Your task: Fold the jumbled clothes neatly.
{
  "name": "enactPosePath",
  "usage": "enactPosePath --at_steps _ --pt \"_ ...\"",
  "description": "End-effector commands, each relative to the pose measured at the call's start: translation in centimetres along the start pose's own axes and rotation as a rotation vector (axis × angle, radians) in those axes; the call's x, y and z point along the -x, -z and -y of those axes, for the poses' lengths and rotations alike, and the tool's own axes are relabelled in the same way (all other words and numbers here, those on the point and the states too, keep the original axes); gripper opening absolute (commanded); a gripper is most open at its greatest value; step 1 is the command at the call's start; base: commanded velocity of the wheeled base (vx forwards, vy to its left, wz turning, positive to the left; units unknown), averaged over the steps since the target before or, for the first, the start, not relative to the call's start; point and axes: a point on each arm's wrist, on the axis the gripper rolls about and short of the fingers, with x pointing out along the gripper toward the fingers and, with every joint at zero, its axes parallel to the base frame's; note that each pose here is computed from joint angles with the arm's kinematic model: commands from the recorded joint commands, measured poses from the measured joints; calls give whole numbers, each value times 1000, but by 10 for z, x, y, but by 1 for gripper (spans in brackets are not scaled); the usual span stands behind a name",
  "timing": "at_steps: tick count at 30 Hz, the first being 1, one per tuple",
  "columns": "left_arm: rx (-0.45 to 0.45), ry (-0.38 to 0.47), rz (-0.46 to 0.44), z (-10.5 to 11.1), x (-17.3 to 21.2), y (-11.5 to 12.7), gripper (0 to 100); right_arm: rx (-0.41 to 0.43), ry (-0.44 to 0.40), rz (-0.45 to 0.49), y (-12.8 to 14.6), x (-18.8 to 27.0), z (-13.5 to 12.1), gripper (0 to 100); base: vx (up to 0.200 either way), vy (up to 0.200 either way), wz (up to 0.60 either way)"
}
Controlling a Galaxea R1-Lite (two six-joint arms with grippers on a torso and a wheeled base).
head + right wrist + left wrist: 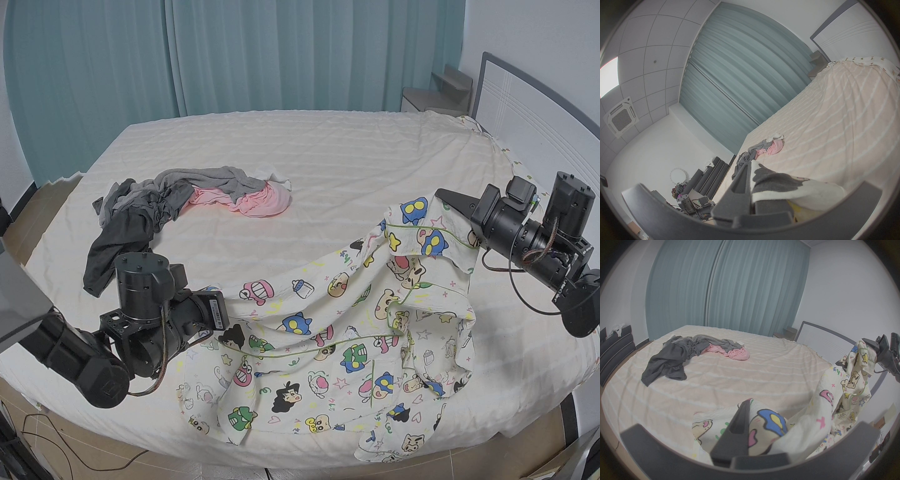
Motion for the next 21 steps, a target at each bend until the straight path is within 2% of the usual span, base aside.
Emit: enactPosePath --at_steps 1,5,9,10,15,21 --pt "-1 -45 -43 -8 -31 14 0 -19 62 -45 20 -19 31 0 200 0 0" --pt "-1 -71 -61 -12 -53 23 0 -30 96 -62 27 -31 49 0 200 0 0" --pt "-5 -103 -61 -12 -70 33 0 -41 125 -85 36 -39 64 0 0 0 0" --pt "-5 -120 -53 -13 -82 42 0 -46 140 -94 41 -46 73 0 0 0 0" --pt "8 -174 13 -17 -110 54 0 -60 165 -113 52 -59 91 0 0 0 0" --pt "-4 -194 -13 -23 -123 68 0 -72 194 -134 66 -73 112 0 0 0 0"
